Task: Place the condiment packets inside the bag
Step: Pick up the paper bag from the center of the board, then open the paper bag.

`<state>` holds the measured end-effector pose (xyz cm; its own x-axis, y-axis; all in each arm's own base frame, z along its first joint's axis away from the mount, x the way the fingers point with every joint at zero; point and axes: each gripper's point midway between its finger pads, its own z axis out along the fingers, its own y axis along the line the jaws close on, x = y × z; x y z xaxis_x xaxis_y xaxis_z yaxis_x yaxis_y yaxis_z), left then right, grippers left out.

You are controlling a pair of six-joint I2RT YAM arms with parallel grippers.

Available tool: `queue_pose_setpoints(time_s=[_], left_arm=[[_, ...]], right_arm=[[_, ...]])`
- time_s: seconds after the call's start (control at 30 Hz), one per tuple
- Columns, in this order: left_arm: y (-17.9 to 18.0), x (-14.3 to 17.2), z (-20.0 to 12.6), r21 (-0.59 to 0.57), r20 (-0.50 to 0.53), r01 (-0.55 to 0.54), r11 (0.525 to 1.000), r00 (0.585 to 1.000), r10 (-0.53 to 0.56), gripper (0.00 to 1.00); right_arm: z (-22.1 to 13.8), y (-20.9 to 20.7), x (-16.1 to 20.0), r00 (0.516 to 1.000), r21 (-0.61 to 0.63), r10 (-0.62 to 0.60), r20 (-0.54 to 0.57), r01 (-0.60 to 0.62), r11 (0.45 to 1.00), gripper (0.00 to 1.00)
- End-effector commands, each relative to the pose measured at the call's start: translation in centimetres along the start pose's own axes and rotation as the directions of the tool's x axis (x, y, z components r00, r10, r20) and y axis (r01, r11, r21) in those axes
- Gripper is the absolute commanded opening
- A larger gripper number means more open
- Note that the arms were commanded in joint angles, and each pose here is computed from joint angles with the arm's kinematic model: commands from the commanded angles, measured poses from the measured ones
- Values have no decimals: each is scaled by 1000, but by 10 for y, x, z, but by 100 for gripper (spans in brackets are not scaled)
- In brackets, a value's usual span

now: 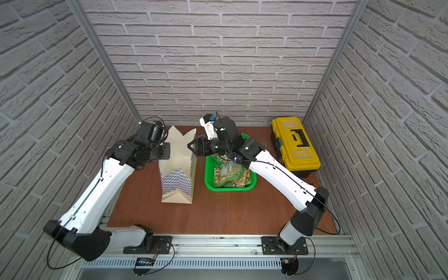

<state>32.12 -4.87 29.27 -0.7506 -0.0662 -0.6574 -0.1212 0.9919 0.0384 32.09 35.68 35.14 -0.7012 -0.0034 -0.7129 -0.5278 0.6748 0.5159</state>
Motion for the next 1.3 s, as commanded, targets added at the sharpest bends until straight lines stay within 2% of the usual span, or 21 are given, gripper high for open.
queue_pose_setpoints(time_s=[0.0,0.17,0.27,0.33,0.4,0.5,0.6,0.97,1.1,1.27], left_arm=[[6,-7,-5,-39,30,15,999,999,-13,0],[12,-7,-5,-77,33,8,997,999,-6,0],[14,-8,-6,-85,37,6,996,999,-3,0],[14,-9,-5,-88,38,7,996,999,-4,0],[13,-9,-4,-86,37,9,996,999,-6,0],[12,-10,-4,-81,41,13,997,999,-10,0],[11,-11,-7,-72,48,17,997,999,-13,0],[19,-9,-21,-76,72,25,997,997,-20,0],[21,-10,-24,-80,82,29,996,996,-22,0],[19,-10,-22,-74,81,30,997,996,-24,0]], right_arm=[[-2,-10,0,999,116,-55,0,54,992,73],[-32,-22,-10,992,257,-121,36,107,961,71],[-56,-17,-19,986,267,-147,81,121,956,70],[-67,0,-26,981,214,-161,113,134,968,66],[-69,23,-29,979,116,-156,130,141,983,58],[-57,60,-27,987,-62,-127,100,134,989,51],[-40,74,-25,991,-112,-116,65,122,986,44],[29,31,-8,991,88,-103,-82,110,990,41],[41,-2,9,983,218,-113,-143,143,965,40],[36,-18,16,980,293,-127,-155,168,941,49]])
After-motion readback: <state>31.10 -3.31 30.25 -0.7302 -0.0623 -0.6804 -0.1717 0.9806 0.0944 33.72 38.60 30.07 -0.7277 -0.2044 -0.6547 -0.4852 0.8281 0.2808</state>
